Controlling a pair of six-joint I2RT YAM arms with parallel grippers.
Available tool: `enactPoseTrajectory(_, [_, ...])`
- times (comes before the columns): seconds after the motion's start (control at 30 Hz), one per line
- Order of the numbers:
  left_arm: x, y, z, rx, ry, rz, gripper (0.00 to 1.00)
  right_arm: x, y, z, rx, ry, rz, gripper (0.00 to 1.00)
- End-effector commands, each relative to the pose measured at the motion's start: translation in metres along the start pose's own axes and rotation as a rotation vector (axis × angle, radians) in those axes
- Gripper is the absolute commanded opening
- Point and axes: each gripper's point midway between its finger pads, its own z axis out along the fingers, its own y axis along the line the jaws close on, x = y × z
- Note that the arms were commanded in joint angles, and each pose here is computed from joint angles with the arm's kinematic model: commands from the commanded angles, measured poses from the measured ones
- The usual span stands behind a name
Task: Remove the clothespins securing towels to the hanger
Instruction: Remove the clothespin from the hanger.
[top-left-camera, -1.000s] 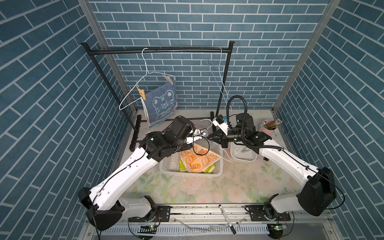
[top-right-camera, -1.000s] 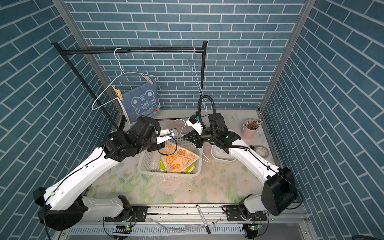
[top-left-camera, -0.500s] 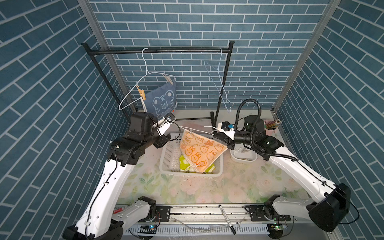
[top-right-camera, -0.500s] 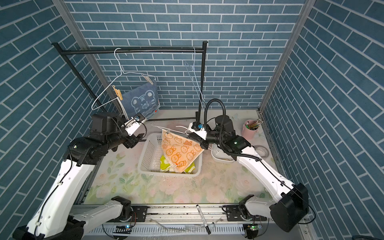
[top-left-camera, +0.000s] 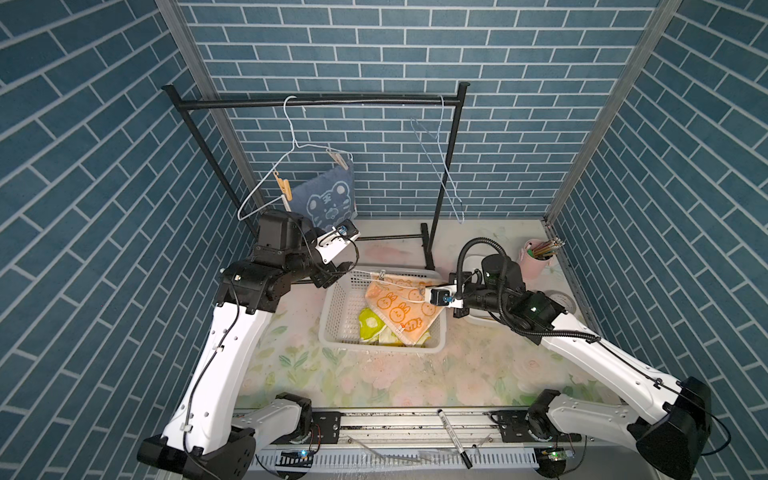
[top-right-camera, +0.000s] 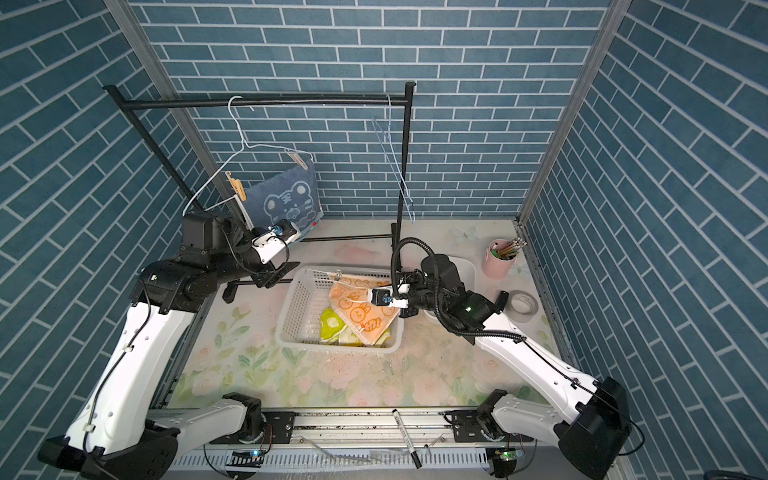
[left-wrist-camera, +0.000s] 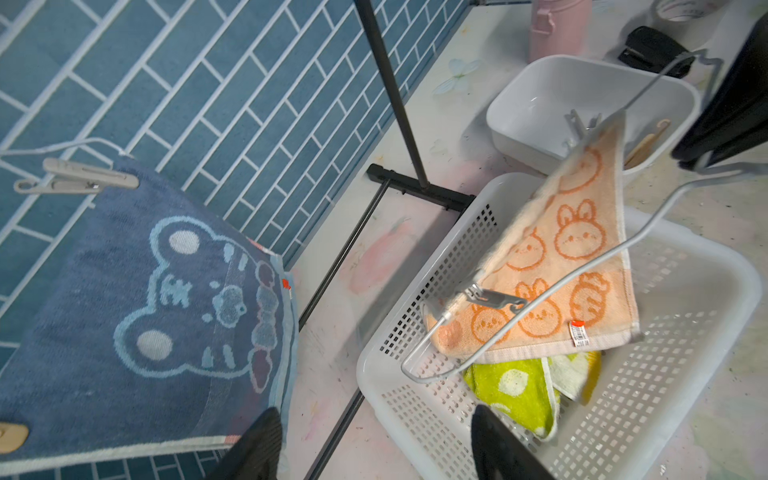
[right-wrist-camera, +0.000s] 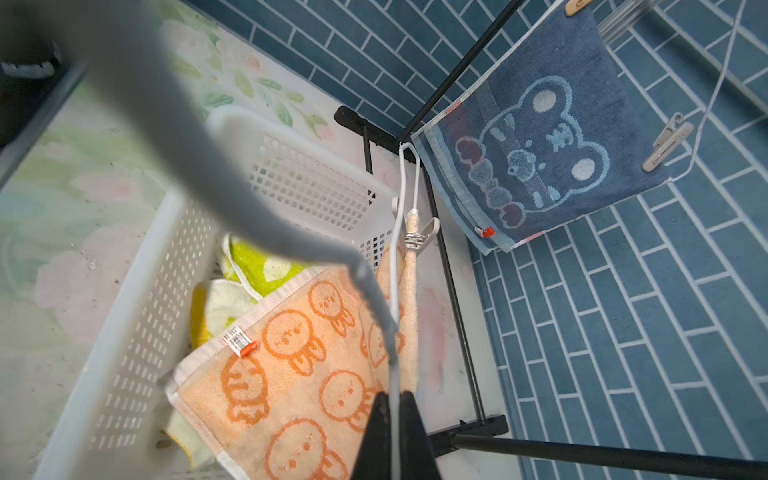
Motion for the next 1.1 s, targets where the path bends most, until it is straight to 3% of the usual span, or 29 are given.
enactPoseTrajectory(0.0, [-0.013,-0.018,-0.002,0.095,-0.100,0.091,0.73,-0.001,-0.014,-0.001,0.106,0.039,-0.238,0.00])
enactPoseTrajectory(0.3, [0.008,-0.036,0.019,0.169,-0.060,0.165,0.73,0.002,-0.003,0.014,0.135,0.068,-0.401,0.00])
enactPoseTrajectory(0.5, [0.031,-0.058,0.038,0.256,-0.017,0.244,0.74,0.000,0.001,0.022,0.140,0.069,-0.437,0.00])
enactPoseTrajectory(1.07, [0.060,-0.060,0.102,0.428,0.182,0.307,0.74,-0.007,0.013,0.030,0.119,0.063,-0.494,0.00])
